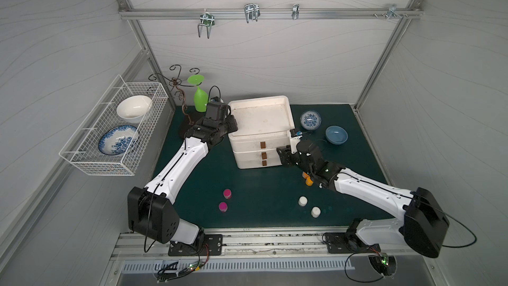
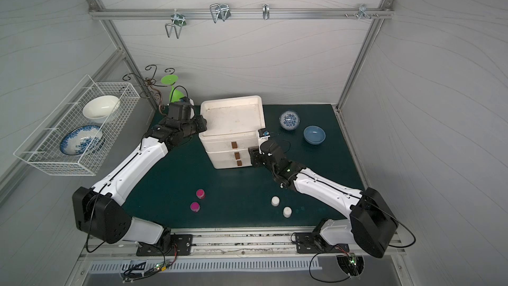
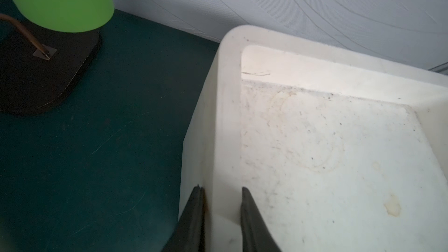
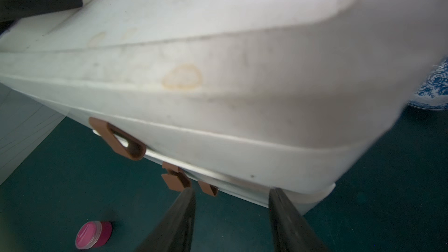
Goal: Put the paint cans in the drawer according to color
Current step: Open the drawer in the storage box.
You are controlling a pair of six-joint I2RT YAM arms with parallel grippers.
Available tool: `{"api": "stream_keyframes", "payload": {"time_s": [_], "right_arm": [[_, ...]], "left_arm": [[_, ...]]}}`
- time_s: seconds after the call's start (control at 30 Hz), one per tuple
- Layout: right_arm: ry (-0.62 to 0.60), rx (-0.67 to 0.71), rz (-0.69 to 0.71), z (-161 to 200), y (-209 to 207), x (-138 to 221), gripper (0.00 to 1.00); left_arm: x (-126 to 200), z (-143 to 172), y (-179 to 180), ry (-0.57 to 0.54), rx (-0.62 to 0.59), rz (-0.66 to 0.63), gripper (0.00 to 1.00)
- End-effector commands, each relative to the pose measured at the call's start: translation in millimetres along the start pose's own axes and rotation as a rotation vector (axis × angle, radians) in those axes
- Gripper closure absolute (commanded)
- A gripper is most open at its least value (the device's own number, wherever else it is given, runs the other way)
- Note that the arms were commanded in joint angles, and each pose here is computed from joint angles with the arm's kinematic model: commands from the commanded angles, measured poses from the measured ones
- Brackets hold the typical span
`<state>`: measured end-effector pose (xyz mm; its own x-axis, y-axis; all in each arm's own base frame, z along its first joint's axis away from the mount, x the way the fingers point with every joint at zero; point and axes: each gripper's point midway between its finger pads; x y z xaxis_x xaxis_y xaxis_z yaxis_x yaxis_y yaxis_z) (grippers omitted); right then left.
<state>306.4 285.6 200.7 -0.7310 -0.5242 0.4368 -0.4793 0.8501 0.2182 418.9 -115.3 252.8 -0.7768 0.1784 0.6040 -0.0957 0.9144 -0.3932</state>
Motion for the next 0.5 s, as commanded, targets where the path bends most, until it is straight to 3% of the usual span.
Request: {"api": "stream_keyframes", "payload": {"time_s": [0.0,0.13,0.27,0.47], "right_arm": [[-0.056,0.011,-0.048,-19,10,2,0.47],[-0.073,0.015,-0.065,-16,16,9,0.47],[-0.072,0.039,-0.077,-15,23,9,0.47],[-0.1,0.086,-0.077,-24,29,-3,0.47]], "left_arm": [[-21,44,7,0.152,0.279,0.027,1.0],[-17,33,9,0.117,0.324,-0.003,1.0],[-10,21,8,0.095,0.252,-0.112,1.0],[-16,19,-22,0.116,0.173,-0.121,1.0]]}}
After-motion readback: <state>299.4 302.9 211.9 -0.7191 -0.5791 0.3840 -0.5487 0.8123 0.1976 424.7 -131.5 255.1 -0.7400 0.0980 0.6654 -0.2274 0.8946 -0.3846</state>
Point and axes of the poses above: each gripper's point midway between its finger pads, its own x axis back along the fingers, its own y axis along the line the jaws close on, z = x × y
